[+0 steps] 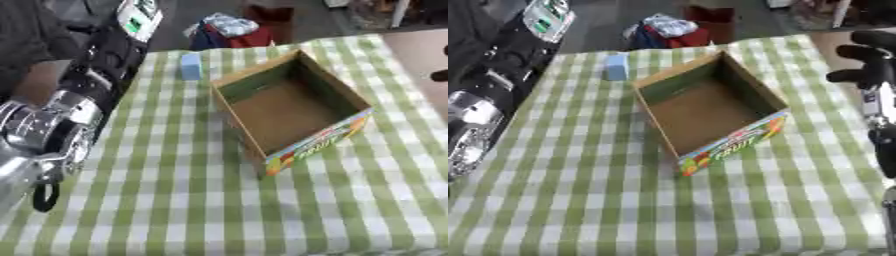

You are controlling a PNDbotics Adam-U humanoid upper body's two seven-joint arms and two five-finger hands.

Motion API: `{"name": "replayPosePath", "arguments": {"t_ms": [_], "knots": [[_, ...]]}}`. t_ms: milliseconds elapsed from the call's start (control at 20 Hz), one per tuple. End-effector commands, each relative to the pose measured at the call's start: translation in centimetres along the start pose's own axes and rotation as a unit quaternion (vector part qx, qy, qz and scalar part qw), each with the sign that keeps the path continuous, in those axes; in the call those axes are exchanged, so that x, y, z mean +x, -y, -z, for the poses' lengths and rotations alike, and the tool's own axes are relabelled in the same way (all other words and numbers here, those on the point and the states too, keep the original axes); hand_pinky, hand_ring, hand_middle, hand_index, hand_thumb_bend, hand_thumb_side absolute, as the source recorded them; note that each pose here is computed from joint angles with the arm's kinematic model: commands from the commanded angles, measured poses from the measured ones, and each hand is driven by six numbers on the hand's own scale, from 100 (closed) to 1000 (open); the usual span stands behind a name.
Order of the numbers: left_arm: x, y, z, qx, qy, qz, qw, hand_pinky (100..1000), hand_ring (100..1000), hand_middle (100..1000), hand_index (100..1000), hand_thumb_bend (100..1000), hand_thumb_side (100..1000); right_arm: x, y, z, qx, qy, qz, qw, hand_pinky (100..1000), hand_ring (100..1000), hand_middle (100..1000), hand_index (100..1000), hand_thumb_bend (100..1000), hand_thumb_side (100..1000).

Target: Pick up objects on the table and place them in the box.

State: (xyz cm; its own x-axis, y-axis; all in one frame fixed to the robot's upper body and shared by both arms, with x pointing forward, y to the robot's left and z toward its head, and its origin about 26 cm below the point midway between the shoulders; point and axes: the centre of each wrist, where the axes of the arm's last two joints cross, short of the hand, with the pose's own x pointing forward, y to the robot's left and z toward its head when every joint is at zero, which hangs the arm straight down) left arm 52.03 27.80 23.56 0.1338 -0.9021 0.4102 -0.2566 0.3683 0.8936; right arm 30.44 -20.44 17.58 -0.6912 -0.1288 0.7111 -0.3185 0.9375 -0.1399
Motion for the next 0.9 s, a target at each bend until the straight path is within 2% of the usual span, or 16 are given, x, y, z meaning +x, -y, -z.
{"name": "replayPosePath", "arguments": {"t_ms": [50,200,400,650,900], "knots": [[-0.1,-1.1,0.3,-0.072,0.008,0.102,0.992,832,823,835,904,297,645,0.6,0.1,0.5,0.008,0.013,-0.003,1.000,626,767,735,747,100,329],[-0.5,-0.9,0.3,-0.153,0.001,0.179,0.972,835,841,850,901,315,597,0.5,0.1,0.4,0.008,0.012,-0.002,1.000,626,768,735,746,100,329],[-1.0,-1.0,0.3,-0.193,-0.016,0.231,0.954,831,846,846,892,293,542,0.5,0.1,0.4,0.007,0.011,-0.002,1.000,625,767,735,746,100,329],[-1.3,-1.0,0.2,-0.203,-0.019,0.247,0.947,830,848,845,904,316,487,0.5,0.1,0.4,0.008,0.011,-0.002,1.000,625,767,735,746,100,330],[-1.6,-0.9,0.2,-0.202,-0.019,0.247,0.948,829,847,844,911,360,492,0.5,0.1,0.4,0.006,0.012,-0.002,1.000,625,768,735,746,100,330]]}}
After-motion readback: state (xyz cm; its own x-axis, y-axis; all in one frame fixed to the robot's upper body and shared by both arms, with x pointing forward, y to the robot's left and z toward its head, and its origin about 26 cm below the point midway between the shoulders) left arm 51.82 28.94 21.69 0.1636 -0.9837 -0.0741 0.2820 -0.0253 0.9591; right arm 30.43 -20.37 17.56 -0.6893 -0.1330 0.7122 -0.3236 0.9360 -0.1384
